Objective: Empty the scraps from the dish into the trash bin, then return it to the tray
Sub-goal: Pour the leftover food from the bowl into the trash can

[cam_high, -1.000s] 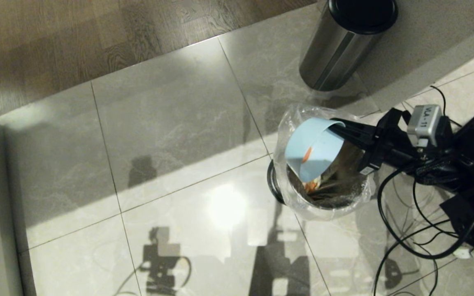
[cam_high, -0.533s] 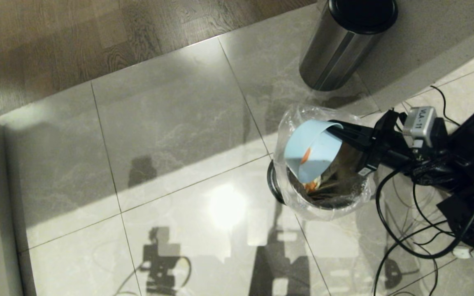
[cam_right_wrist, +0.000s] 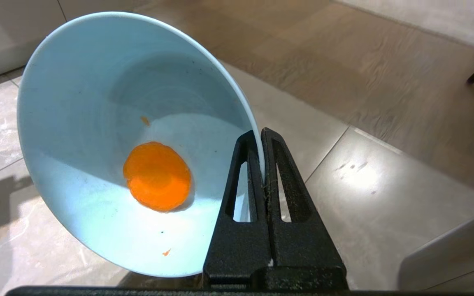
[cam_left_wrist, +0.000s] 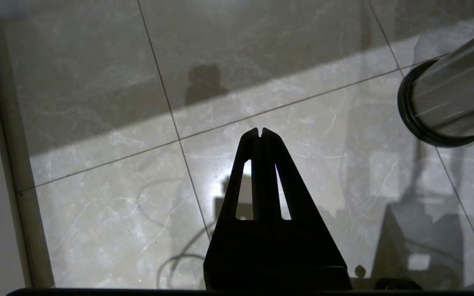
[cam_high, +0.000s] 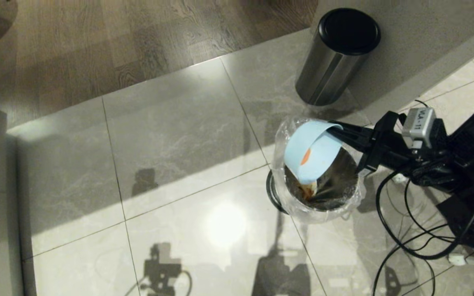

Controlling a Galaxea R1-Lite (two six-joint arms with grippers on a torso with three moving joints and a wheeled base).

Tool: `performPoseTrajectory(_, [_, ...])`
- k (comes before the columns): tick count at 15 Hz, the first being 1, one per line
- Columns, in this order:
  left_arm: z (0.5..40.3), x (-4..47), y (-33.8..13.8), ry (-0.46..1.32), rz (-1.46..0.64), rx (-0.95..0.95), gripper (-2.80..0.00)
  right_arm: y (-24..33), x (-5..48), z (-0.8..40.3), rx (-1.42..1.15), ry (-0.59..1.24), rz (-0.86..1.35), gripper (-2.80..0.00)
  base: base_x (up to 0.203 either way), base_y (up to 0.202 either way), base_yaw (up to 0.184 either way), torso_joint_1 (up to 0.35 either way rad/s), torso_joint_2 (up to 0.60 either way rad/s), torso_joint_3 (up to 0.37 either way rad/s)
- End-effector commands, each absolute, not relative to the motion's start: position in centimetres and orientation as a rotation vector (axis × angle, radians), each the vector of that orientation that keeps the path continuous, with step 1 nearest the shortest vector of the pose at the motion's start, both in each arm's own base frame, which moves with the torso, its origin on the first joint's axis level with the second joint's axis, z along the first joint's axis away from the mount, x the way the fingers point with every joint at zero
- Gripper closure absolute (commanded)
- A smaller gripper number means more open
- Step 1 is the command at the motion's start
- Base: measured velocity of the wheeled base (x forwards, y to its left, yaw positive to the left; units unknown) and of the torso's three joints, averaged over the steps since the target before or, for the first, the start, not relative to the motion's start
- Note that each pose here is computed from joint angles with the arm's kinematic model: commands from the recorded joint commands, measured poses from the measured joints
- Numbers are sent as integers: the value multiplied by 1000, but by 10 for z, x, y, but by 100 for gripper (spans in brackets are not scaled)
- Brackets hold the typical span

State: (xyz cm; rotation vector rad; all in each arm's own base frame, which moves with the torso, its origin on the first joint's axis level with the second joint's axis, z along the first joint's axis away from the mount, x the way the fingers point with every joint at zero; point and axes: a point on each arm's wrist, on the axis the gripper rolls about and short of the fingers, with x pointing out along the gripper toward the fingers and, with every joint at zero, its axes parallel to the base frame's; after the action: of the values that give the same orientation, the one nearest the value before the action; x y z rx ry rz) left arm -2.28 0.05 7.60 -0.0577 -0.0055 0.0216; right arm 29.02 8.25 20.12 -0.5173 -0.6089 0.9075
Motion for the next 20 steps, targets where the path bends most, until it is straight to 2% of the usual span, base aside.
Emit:
performPoseTrajectory(1, [76, -23, 1, -5, 21, -58, 0, 82, 289, 205, -533, -656, 899, 0, 0, 0, 0, 7, -3, 196])
performPoseTrajectory(7, [76, -23, 1, -5, 21, -57, 0, 82, 288, 201, -532, -643, 900, 0, 0, 0, 0, 1, 1, 192])
performPoseTrajectory(12, [76, -23, 1, -7, 23, -57, 0, 66, 300, 196, -571, -624, 838, 0, 0, 0, 0, 1, 0, 23])
performPoseTrajectory(14, [76, -23, 1, -6, 22, -57, 0, 55, 315, 209, -642, -693, 773, 0, 0, 0, 0, 0, 0, 0])
performPoseTrajectory(17, [76, -23, 1, -7, 23, -58, 0, 50, 333, 249, -735, -871, 718, 0, 0, 0, 0, 0, 0, 0])
performPoseTrajectory(20, [76, -23, 1, -7, 23, -58, 0, 50, 334, 271, -843, -1005, 838, 0, 0, 0, 0, 0, 0, 0])
